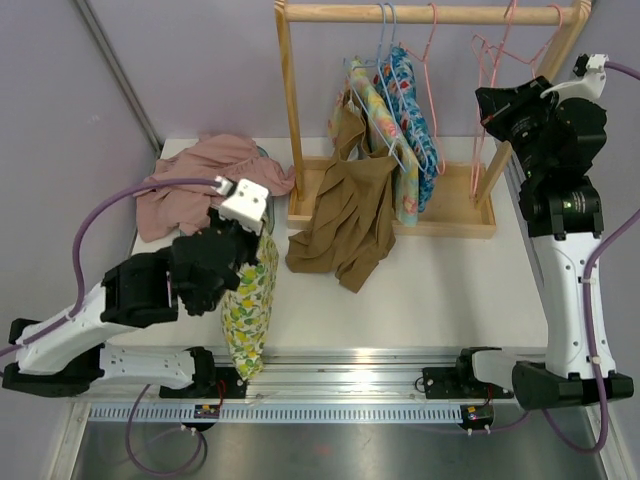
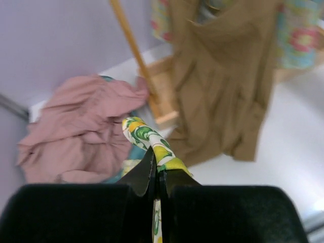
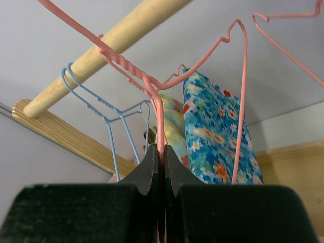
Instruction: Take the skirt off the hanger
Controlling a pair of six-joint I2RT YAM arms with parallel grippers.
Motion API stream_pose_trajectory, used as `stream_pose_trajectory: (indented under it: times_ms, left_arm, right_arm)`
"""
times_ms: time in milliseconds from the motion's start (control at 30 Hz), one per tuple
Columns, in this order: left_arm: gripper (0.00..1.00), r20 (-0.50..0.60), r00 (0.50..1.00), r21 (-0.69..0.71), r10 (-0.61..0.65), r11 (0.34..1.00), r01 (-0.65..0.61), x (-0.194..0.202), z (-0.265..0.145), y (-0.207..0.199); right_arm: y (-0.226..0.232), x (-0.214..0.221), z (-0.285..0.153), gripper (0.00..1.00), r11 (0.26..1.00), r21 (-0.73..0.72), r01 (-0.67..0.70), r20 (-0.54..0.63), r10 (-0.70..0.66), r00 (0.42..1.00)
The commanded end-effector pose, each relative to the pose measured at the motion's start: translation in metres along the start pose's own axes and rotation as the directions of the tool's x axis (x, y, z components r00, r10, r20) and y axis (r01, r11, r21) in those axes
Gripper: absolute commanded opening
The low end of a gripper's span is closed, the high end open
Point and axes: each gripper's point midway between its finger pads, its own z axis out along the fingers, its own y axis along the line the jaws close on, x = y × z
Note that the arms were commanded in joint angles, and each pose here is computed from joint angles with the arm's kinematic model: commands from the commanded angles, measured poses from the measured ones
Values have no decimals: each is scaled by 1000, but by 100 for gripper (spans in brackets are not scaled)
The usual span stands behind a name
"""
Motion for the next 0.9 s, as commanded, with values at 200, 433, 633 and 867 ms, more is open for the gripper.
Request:
stream_pose_trajectory:
  times_ms: [200,433,633,867]
  left_arm:
    - [0,234,972,-272,14,961,52,-128,23,115]
    - [0,308,951,-517,-20,836,185,-183,62,239]
    - [0,231,970,-572,-77,796,199,-128,139,290]
    - [0,-1,925,-600,-380,740,303,20,234,331]
  right_arm:
    - [-8,-39,71,0,1000,13,26,118,-27,993]
    - [-55,-33,107,0,995,90,-35,87,27,996]
    - [-72,-15,96,0,992,115,-43,49,37,998]
    - [-76,2,58,4,991,130,-44,26,41,999]
